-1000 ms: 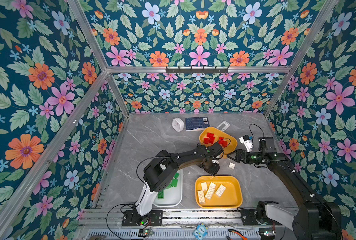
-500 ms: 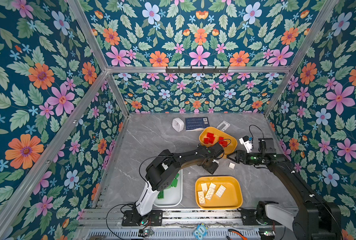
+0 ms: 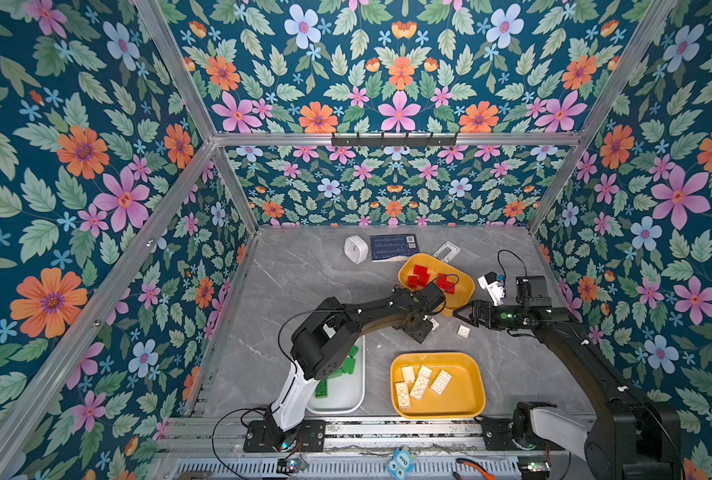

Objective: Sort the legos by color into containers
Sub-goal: 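Reach the left gripper to the last loose red brick and grasp it, then carry the red brick with the left gripper into the farther yellow tray, release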

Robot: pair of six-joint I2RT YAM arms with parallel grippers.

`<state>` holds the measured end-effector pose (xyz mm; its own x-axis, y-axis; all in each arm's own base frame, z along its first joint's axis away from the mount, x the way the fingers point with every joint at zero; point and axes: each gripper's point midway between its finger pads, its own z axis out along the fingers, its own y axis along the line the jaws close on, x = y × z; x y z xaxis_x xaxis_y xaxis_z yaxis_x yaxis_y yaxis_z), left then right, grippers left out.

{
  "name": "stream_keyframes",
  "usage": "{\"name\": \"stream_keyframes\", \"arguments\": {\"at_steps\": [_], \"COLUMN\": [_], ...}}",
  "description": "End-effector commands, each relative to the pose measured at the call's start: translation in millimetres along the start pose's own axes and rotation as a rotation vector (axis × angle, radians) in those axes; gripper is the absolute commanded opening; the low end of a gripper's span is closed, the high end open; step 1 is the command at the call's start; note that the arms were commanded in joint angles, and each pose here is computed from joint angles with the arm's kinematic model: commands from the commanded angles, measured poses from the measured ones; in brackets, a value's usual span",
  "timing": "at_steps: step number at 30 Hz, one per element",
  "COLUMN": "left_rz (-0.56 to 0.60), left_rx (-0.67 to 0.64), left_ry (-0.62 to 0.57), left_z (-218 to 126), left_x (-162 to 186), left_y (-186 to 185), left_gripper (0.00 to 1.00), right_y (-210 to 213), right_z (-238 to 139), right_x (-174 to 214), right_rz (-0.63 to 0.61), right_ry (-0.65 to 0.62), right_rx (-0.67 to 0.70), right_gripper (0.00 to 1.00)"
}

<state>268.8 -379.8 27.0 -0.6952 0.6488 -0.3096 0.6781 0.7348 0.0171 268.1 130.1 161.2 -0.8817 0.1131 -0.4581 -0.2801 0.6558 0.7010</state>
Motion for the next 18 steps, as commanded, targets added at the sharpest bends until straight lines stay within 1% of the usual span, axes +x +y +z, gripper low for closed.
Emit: {"name": "stream_keyframes", "arguments": {"at_steps": [1, 9, 13, 18], "left_rz": [0.042, 0.154, 0.151, 0.13], "left_rx": [-0.001, -0.066, -0.042, 0.007], "left_ry": [-0.017, -0.016, -0.025, -0.005], "left_z": [2, 5, 6, 12], "left_x": [-7, -16, -23, -22], "left_y": [0, 16, 20, 17], "left_gripper": [0.62, 0.59, 0.59, 0.51], "right_y": [3, 3, 3, 3], "right_z": [0, 0, 0, 0], "right_x": [-2, -1, -2, -2], "right_rz": [-0.023, -0.021, -0.02, -0.02], "right_ry": [-0.004, -0.001, 0.0, 0.0], "right_rx": [-0.014, -0.011, -0.014, -0.015], "right_gripper": [0.99, 0.99, 0.99, 0.99]}}
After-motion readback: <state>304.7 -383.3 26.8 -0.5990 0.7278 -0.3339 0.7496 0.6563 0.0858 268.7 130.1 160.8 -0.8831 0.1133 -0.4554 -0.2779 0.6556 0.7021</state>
